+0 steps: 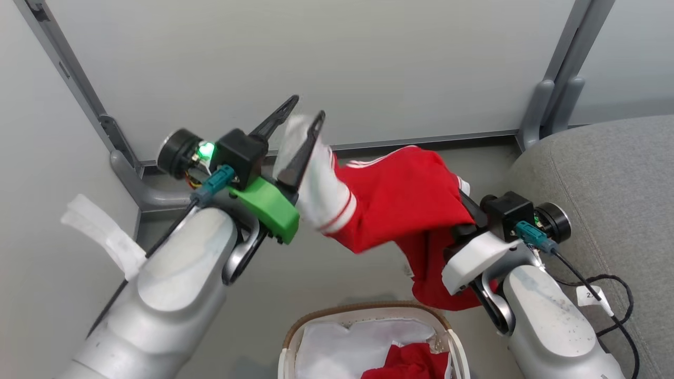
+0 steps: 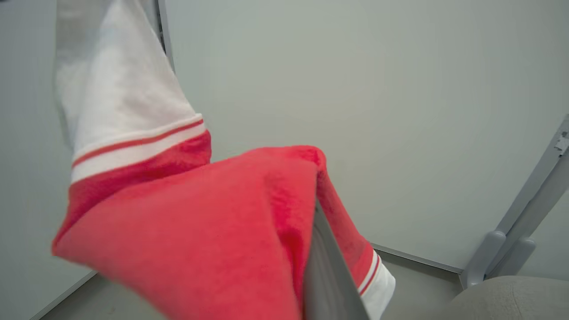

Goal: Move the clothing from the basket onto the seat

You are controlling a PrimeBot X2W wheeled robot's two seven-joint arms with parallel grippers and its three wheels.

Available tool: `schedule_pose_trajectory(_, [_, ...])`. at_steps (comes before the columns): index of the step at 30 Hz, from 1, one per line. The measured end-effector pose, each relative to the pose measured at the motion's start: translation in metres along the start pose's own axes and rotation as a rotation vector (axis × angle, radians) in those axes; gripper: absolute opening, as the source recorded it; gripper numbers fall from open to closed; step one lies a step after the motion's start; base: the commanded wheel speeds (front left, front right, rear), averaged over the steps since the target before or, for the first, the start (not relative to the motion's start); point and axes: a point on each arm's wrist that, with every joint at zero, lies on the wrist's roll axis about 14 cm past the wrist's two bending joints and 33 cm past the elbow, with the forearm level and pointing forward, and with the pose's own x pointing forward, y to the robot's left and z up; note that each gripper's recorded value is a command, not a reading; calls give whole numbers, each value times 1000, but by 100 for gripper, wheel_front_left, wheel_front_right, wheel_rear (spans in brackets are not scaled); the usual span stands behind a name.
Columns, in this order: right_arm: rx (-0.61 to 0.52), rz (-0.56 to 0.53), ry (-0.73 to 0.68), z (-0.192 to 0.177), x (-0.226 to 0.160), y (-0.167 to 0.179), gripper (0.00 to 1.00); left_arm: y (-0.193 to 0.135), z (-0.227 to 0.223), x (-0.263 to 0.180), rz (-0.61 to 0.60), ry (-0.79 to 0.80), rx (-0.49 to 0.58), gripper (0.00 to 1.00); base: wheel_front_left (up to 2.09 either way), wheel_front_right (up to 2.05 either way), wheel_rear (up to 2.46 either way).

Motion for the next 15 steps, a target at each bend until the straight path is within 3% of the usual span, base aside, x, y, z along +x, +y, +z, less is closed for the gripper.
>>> schedule_pose_trajectory(15, [-12,-104,7,-3,-13,-31,0,-46,-69,-50,65,120,-256,100,0,0,0])
